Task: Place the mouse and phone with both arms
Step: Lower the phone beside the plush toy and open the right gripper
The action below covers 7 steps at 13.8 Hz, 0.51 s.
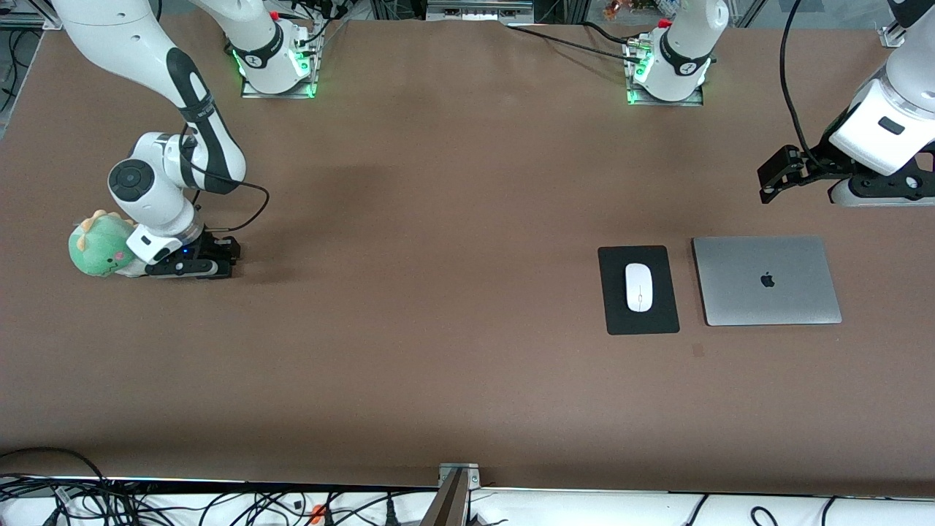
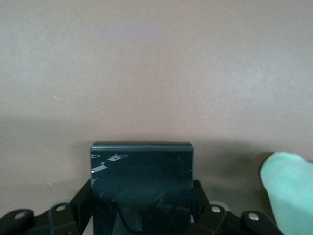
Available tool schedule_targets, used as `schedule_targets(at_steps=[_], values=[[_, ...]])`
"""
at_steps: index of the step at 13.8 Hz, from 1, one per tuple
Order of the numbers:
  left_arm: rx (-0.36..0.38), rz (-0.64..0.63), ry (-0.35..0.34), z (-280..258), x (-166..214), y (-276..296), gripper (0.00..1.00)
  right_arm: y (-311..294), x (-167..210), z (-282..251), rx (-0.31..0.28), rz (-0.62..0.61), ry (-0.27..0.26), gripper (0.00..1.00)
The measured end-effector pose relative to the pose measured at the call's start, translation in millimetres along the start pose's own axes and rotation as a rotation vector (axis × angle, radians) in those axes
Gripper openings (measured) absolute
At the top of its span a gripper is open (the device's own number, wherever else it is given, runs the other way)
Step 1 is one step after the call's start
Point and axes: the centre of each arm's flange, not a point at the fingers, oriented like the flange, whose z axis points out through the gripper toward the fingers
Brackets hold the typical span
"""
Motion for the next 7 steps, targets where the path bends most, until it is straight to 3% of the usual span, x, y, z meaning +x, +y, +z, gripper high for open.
schedule_targets(at_steps=[4, 6, 7], values=[[0.000, 0.000, 0.000, 0.0, 0.0, 0.0, 1.00, -0.1, -9.6, 2.9, -0.004, 0.003, 0.025, 0.81], [0.000, 0.000, 0.000, 0.0, 0.0, 0.0, 1.00, -0.5, -10.9, 3.7, -0.003, 0.003, 0.022, 0.98], [0.000, 0.000, 0.000, 0.0, 0.0, 0.0, 1.00, -0.7, -11.0, 3.8, -0.002, 0.003, 0.021, 1.00]])
